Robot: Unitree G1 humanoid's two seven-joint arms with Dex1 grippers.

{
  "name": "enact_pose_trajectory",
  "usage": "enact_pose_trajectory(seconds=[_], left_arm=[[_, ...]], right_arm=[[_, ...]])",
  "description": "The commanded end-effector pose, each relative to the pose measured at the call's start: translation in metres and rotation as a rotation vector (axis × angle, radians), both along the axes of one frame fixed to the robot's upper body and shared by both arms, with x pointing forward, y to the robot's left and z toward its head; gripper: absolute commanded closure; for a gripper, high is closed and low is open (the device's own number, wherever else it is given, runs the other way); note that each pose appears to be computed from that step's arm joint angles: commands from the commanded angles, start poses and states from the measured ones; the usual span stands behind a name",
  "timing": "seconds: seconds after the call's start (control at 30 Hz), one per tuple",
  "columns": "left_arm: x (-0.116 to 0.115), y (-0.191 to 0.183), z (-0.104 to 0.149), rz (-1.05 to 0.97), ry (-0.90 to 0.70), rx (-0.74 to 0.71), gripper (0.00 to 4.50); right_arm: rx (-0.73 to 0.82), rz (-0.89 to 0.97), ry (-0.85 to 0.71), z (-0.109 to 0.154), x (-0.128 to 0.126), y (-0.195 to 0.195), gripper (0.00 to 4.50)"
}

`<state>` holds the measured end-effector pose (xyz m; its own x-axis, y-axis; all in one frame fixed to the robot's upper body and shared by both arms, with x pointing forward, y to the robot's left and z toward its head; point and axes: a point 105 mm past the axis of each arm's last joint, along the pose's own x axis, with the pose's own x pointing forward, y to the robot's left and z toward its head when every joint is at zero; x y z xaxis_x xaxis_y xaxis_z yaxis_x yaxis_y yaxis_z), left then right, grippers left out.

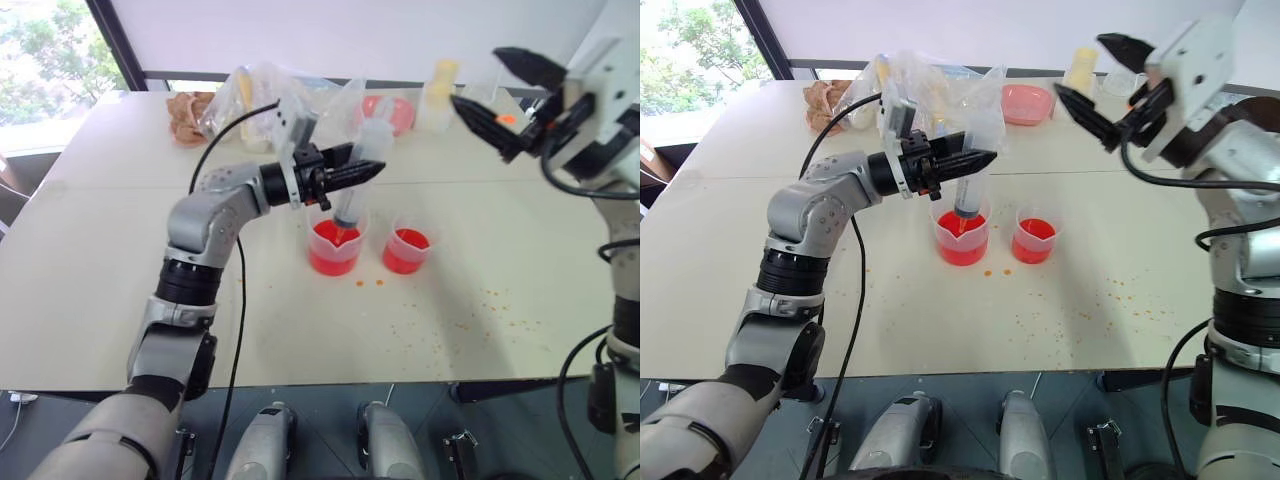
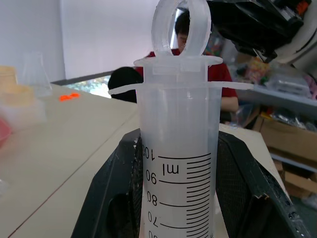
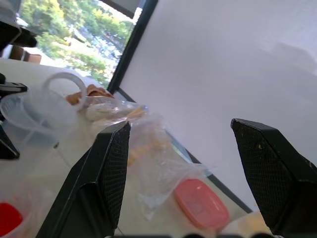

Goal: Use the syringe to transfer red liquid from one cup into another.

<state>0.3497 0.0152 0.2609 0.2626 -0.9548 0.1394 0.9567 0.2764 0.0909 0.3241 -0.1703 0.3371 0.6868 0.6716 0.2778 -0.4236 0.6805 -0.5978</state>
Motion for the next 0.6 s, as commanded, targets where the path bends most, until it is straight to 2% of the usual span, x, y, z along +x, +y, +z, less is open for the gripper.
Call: enact_pose_trajectory(seconds=[0.03,0.6], left_arm=[[-0.001,-0.002,0.003,-0.005,-0.069,0.005,3.06],[-0.011,-0.006,-0.007,-0.035,-0.098,0.026,3.06]], right_arm=[[-0.028,0.053,-0.068,0.009,-0.007,0.016,1.13],[-0.058,0.128,-0.020,-0.012,0.002,0.038,1.13]])
